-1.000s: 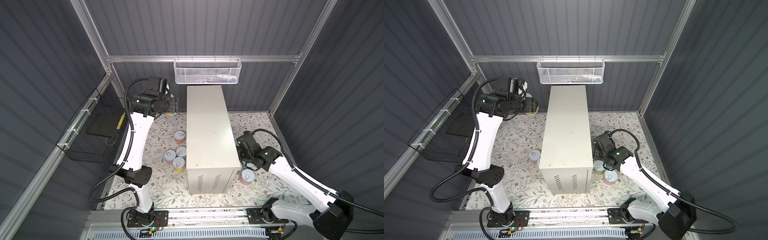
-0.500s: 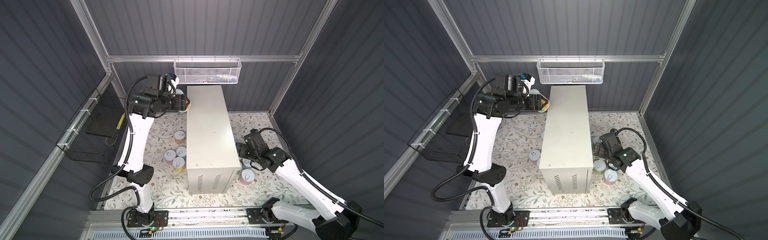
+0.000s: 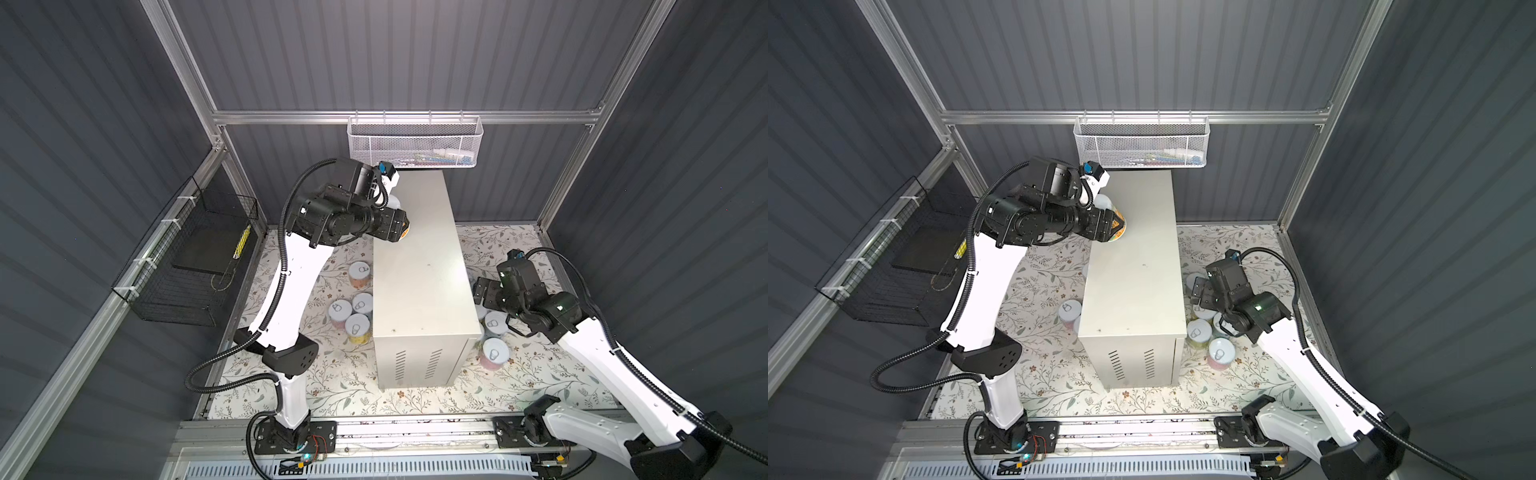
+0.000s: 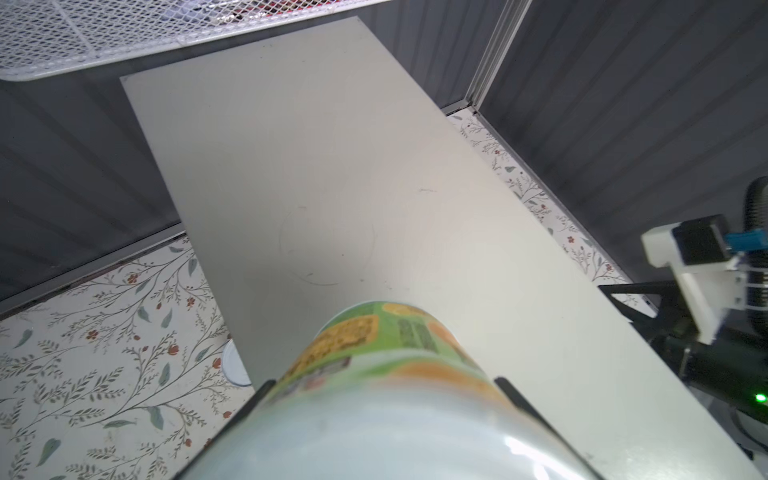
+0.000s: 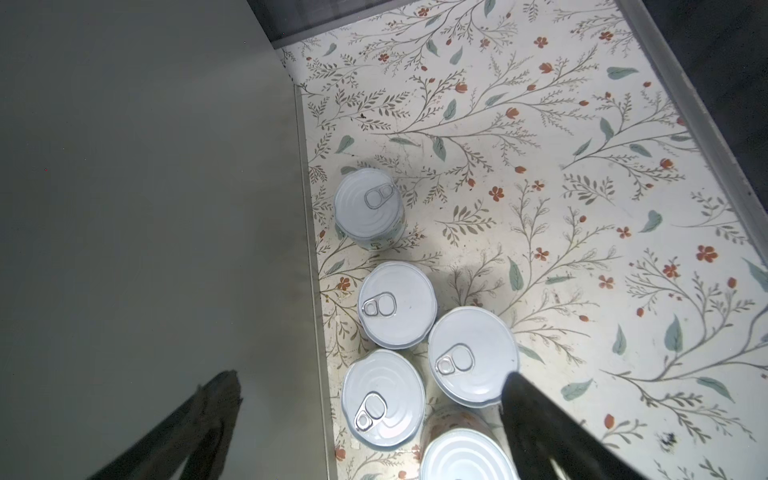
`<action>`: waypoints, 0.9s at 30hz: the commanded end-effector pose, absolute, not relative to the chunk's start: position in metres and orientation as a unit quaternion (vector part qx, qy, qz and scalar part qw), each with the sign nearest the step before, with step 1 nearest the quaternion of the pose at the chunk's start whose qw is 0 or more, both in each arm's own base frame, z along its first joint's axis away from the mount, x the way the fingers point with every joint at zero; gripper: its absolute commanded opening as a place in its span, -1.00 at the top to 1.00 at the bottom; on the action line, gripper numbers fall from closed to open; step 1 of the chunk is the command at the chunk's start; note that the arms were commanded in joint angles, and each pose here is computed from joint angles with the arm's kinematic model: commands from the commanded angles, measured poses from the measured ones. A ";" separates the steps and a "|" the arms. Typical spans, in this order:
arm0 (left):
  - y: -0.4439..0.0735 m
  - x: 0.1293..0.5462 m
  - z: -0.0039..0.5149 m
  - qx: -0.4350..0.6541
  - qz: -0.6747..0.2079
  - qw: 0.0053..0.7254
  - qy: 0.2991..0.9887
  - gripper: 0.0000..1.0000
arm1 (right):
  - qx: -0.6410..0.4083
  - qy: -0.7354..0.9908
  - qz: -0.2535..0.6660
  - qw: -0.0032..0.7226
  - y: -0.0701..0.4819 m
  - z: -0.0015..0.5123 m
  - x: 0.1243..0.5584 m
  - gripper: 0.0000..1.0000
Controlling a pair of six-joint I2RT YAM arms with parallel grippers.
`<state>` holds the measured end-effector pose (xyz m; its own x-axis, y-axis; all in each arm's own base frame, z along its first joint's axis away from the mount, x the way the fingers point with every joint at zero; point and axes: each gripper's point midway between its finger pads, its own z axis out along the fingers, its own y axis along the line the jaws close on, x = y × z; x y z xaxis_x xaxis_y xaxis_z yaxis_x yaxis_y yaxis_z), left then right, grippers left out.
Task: Place and organize the canned foods onto the counter
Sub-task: 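Carry the held can up and over onto the cabinet top with the left gripper, then lower the can onto the cabinet top and open the left gripper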
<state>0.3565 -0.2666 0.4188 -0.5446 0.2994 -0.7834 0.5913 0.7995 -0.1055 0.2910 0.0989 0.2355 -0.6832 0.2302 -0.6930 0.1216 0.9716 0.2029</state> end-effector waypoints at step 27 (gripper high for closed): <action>-0.267 0.366 0.485 0.255 -0.173 0.526 0.792 -0.99 | 0.057 0.861 0.080 0.498 0.095 0.357 0.309 -0.98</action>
<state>0.3812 -0.2805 0.4374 -0.4356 0.2730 -0.8578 0.5852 0.8099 -0.0394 0.3091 0.1008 0.3322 -0.5392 0.2113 -0.8152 0.0317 0.9724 0.2311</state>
